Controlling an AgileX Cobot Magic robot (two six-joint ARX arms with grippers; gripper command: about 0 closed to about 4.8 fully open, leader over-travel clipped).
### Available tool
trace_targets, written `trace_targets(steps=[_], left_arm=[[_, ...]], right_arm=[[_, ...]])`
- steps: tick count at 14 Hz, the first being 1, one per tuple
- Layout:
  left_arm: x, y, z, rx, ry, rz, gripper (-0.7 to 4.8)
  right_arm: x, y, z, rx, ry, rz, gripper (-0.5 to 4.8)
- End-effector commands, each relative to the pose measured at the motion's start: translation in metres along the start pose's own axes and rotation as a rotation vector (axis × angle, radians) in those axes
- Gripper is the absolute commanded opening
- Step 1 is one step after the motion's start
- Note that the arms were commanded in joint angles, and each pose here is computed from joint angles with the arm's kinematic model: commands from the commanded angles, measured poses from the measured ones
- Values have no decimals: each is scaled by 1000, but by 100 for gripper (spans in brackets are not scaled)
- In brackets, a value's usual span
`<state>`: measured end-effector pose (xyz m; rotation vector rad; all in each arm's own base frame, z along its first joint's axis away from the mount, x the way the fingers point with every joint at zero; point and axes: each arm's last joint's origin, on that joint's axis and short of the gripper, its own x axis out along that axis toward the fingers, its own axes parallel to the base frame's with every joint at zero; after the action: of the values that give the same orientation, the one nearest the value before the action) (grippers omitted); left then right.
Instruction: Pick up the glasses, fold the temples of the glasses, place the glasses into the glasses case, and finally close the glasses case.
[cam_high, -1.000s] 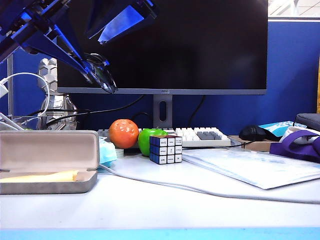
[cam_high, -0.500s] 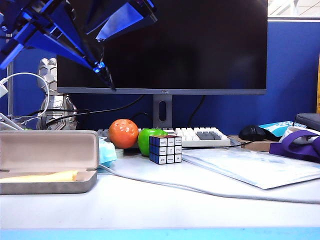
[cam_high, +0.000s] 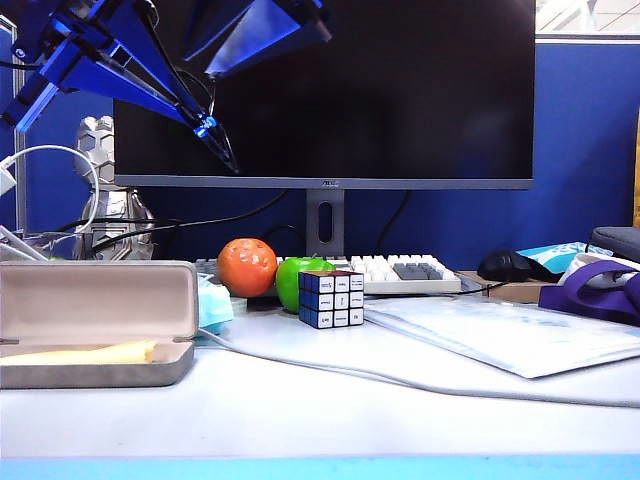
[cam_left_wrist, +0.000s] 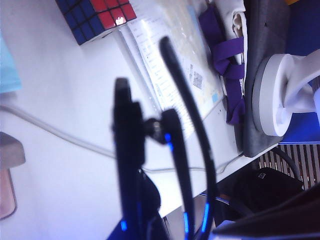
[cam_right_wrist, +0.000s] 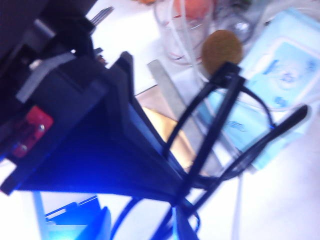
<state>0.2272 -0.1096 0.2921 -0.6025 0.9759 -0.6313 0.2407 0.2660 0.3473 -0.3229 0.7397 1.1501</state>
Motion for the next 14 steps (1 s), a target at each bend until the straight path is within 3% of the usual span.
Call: trace_targets(steps=[1,3,12,14], left_arm=[[-1,-2,1,16,-12,-15,-5],[-1,-2,1,16,-10,-17,-5],[-1,-6,4,44,-16,-84,-5],[-1,-6,4,44,-15,-85,-5]], right_arm=[[-3,1,0,4,6,-13,167],[-3,-1,0,5,18,-82,167],[6,-8,-1,15,10,-38,165],[6,-9,-1,15,8,-39,142]])
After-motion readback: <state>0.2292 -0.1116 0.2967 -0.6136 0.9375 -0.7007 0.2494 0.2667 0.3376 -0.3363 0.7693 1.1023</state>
